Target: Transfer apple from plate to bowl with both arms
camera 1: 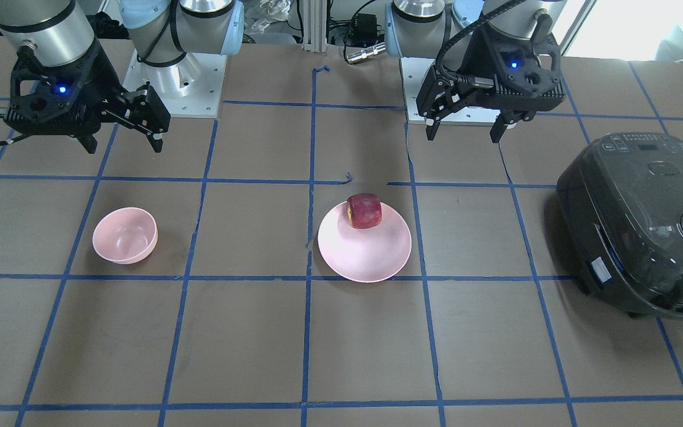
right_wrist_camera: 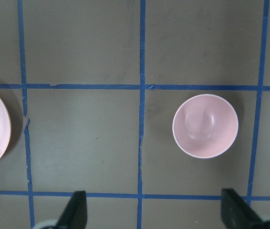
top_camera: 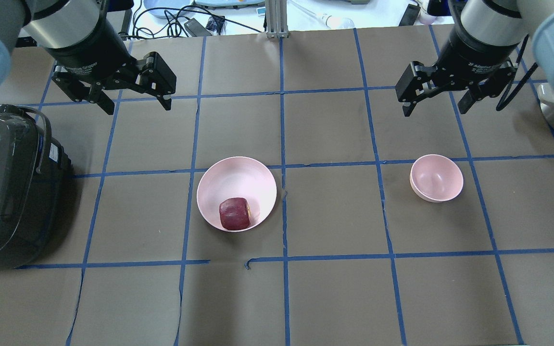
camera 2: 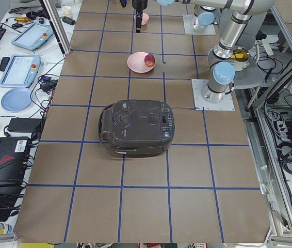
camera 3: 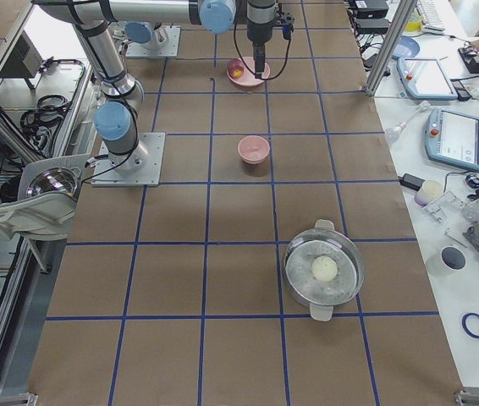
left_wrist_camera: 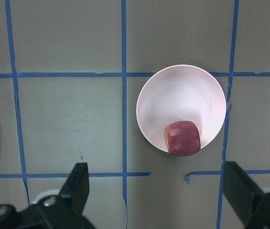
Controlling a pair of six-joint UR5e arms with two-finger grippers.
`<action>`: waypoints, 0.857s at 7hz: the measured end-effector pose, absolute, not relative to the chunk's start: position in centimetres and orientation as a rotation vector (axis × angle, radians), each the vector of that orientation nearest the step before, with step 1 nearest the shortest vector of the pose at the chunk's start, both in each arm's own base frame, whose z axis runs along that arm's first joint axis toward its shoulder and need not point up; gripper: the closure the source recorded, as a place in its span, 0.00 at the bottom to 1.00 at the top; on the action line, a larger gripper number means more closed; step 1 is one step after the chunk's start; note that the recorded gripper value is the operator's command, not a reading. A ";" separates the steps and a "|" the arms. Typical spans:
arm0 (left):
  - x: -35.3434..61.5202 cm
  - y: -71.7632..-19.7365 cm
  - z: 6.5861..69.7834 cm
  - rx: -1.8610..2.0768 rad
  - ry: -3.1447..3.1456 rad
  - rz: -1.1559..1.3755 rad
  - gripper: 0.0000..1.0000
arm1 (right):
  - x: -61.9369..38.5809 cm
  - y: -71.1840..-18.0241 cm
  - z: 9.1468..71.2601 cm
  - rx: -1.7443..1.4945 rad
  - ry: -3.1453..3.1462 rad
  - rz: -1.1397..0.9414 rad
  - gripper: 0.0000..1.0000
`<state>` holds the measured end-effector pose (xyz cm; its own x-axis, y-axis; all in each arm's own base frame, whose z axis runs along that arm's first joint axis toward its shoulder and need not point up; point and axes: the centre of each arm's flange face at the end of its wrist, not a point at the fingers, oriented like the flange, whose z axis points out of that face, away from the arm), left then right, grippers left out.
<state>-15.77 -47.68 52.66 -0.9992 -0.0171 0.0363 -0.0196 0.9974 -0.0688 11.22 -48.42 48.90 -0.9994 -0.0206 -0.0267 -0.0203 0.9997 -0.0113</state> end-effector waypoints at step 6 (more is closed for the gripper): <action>-15.7 -47.7 52.7 0.030 -3.104 0.110 0.00 | 11.2 -48.3 48.9 -0.030 3.108 0.008 0.00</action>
<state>-15.71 -47.70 52.73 -0.9992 -0.0182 0.0366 -0.0208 0.9973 -0.0701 11.24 -48.33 48.92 -0.9993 -0.0193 -0.0331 -0.0195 0.9998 0.0051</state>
